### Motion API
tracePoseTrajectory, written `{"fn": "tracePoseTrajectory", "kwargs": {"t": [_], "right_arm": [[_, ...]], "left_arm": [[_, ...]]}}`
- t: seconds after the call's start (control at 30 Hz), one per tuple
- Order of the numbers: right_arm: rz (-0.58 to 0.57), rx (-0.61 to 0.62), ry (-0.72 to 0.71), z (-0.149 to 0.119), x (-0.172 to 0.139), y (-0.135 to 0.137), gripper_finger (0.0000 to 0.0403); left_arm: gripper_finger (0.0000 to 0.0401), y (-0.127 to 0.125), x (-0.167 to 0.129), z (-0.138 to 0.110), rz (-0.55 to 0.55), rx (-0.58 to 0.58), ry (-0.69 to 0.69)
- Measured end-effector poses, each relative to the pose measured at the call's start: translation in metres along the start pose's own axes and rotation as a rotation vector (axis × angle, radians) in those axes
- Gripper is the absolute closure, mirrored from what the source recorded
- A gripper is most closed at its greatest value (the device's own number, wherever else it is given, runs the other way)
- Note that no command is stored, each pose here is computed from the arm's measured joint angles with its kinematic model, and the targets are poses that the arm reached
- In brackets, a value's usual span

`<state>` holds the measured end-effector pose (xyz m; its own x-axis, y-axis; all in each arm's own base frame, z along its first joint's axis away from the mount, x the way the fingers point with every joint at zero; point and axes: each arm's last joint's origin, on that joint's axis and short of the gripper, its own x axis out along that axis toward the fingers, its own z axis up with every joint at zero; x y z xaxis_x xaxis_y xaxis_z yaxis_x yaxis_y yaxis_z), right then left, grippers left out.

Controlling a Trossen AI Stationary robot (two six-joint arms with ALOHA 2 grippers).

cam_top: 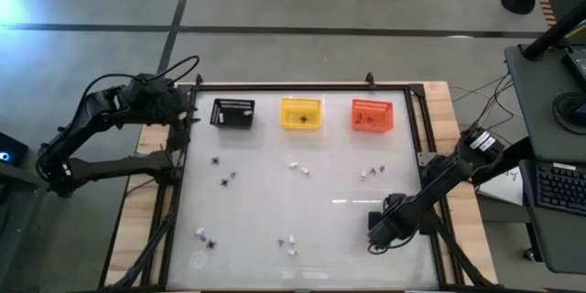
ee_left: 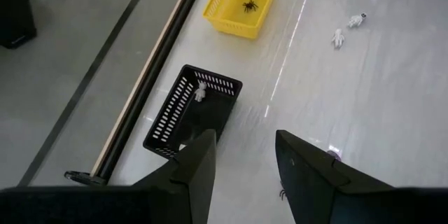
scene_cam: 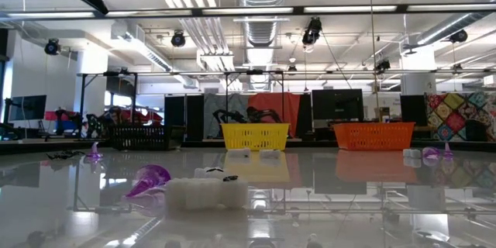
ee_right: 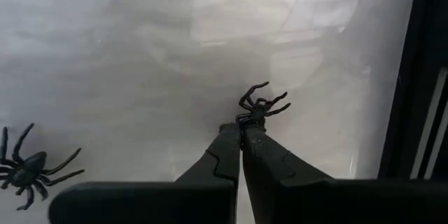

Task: Sort Halloween decoration
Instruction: Put the black spider toy into the orange basket

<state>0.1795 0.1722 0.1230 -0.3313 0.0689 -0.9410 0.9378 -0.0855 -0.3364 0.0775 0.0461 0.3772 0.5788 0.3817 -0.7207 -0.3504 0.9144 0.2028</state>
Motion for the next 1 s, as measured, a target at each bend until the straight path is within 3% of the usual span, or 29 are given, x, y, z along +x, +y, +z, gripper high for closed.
{"fn": "tracePoseTrajectory", "kwargs": {"t": [0.33,0.6,1.0], "right_arm": [[-0.009,-0.001,-0.022,-0.010,-0.030,-0.005,0.0394],[0.007,-0.005,-0.016,-0.013,-0.034,-0.004,0.0394],[0.090,-0.018,-0.017,-0.021,-0.052,0.001,0.0394]], "left_arm": [[0.0269,0.000,-0.002,-0.001,0.002,0.014,-0.006],[0.0269,0.000,-0.002,-0.001,0.003,0.018,-0.007],[0.0269,0.000,-0.002,-0.001,0.004,0.018,-0.009]]}}
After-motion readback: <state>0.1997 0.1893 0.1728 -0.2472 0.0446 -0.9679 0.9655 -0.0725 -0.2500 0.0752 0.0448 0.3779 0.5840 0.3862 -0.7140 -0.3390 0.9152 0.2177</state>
